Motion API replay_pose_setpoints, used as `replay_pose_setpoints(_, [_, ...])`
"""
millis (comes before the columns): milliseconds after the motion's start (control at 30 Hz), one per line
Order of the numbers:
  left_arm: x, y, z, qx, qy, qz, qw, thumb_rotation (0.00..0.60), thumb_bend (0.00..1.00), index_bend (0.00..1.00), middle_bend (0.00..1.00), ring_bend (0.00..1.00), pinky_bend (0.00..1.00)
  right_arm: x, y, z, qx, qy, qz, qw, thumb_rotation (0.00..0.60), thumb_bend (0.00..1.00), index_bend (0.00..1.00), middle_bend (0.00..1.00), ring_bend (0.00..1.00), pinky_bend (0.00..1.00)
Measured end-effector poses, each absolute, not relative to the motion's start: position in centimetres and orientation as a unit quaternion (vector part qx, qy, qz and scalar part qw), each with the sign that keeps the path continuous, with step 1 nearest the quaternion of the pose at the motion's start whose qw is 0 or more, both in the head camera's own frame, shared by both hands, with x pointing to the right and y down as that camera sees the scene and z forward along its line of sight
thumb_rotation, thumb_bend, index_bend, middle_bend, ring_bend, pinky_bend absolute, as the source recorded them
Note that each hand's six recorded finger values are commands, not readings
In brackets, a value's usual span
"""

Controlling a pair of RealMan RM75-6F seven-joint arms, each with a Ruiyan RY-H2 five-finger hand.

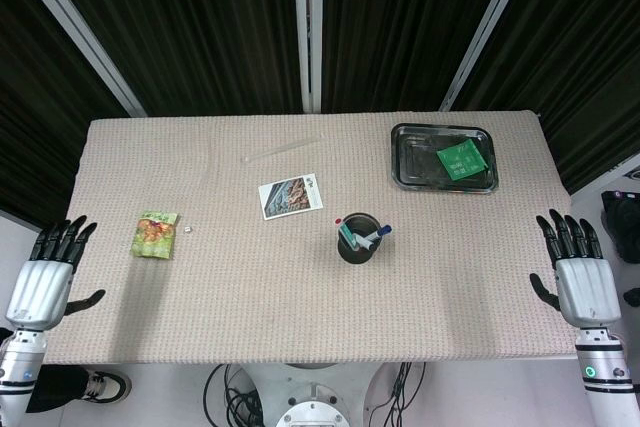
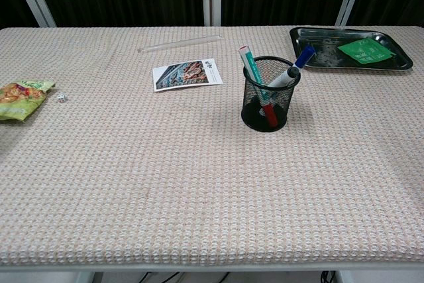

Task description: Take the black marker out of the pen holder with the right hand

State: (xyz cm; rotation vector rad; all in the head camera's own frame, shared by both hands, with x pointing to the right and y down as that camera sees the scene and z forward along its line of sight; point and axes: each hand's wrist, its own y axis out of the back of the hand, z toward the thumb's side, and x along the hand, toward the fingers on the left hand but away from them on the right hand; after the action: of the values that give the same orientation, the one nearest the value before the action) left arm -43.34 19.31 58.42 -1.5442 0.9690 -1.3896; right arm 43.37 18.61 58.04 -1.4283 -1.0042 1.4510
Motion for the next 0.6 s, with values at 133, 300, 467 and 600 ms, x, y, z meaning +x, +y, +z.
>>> replay_pose_setpoints(133, [-43.4,19.4,58.5,-0.616,0.385,-0.552,0.409,0.600,0.10,0.07,0.00,0.00,0.00,43.2,18.7,58.1,-0.571,-0.399,0.580,0.422,0.600,0.20,0.00,0.00,0.00,0.00])
replay_pose_setpoints(300, [-43.5,19.4,58.3,-0.617,0.386,-0.549,0.411,0.600,0.10,0.07,0.00,0.00,0.00,42.7,18.7,58.2,-0.576,-0.397,0.577,0.421,0.600,0.20,0.00,0.00,0.00,0.00])
replay_pose_setpoints(467, [-43.4,19.2,58.3,-0.619,0.387,-0.547,0.409,0.600,0.10,0.07,0.00,0.00,0.00,40.8,18.2,58.0,-0.604,-0.396,0.543,0.428,0.600,0.20,0.00,0.00,0.00,0.00])
replay_pose_setpoints(600, [-43.6,19.1,58.5,-0.621,0.386,-0.550,0.404,0.600,0.10,0.07,0.00,0.00,0.00,38.3,17.4,58.2,-0.631,-0.377,0.520,0.436,0.600,0.20,0.00,0.00,0.00,0.00])
